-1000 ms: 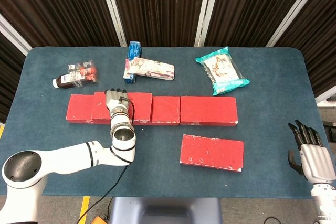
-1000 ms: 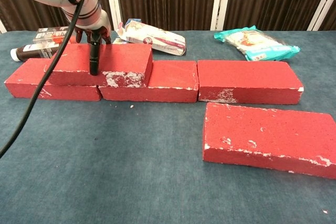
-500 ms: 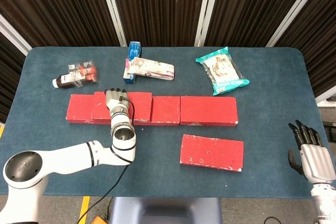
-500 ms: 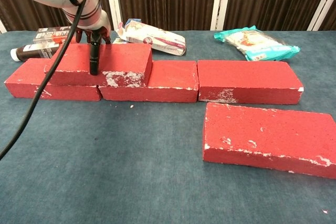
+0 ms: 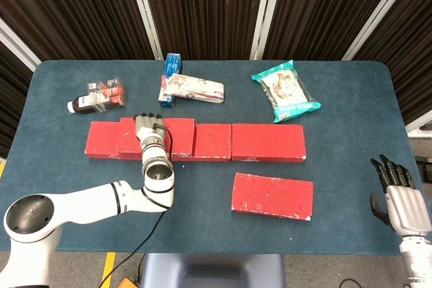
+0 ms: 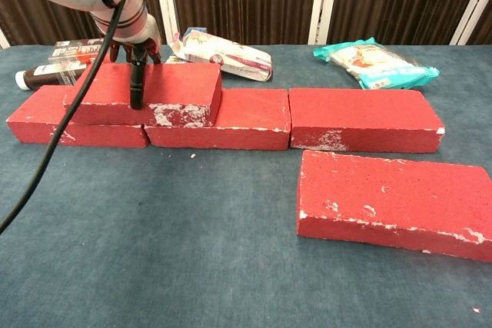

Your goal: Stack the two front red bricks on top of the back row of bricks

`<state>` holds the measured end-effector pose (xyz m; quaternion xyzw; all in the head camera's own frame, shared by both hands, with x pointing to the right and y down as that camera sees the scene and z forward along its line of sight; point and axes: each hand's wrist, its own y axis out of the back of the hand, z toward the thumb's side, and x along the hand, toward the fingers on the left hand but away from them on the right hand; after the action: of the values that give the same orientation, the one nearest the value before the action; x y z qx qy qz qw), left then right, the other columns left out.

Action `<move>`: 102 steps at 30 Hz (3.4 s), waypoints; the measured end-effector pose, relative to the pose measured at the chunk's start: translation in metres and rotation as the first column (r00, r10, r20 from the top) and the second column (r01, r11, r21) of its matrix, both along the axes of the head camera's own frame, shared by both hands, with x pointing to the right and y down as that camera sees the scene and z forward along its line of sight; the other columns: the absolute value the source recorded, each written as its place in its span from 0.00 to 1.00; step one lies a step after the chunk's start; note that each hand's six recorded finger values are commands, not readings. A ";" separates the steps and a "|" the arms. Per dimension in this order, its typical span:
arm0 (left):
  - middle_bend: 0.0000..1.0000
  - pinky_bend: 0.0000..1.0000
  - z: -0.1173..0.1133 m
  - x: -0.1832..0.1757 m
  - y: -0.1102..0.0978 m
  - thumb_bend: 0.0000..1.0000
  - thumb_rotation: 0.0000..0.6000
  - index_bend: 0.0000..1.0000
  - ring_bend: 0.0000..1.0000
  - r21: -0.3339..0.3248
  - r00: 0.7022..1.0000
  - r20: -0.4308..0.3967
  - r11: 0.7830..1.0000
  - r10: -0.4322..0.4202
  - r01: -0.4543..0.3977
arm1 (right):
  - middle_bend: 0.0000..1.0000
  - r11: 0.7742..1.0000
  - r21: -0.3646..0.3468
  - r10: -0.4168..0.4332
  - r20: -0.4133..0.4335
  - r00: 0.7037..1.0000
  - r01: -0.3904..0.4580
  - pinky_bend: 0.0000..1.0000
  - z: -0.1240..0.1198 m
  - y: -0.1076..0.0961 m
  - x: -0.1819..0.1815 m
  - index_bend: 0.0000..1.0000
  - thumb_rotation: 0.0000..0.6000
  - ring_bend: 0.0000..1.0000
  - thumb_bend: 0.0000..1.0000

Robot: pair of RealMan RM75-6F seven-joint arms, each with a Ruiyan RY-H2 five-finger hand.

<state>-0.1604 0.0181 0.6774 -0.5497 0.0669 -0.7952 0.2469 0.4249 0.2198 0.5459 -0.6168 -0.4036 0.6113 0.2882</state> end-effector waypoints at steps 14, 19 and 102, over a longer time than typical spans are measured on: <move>0.00 0.11 0.000 0.002 0.001 0.00 1.00 0.00 0.00 0.001 1.000 -0.006 1.000 0.003 -0.003 | 0.02 1.000 0.004 0.005 0.001 1.000 -0.005 0.00 -0.001 0.000 0.000 0.17 1.00 0.00 0.65; 0.00 0.11 0.000 0.001 -0.001 0.00 1.00 0.00 0.00 0.012 1.000 -0.003 1.000 -0.004 0.004 | 0.02 1.000 0.003 0.004 0.001 1.000 -0.004 0.00 -0.001 0.000 0.000 0.17 1.00 0.00 0.65; 0.00 0.04 -0.125 -0.311 0.235 0.18 1.00 0.00 0.00 0.573 0.913 -0.400 0.799 0.078 0.182 | 0.02 0.995 -0.079 -0.054 0.000 0.999 0.054 0.00 0.018 0.007 -0.016 0.12 1.00 0.00 0.30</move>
<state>-0.4717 0.2530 0.5521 -0.5931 0.3793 -0.6086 0.3661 0.4088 0.2268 0.5638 -0.6378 -0.3622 0.6192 0.2803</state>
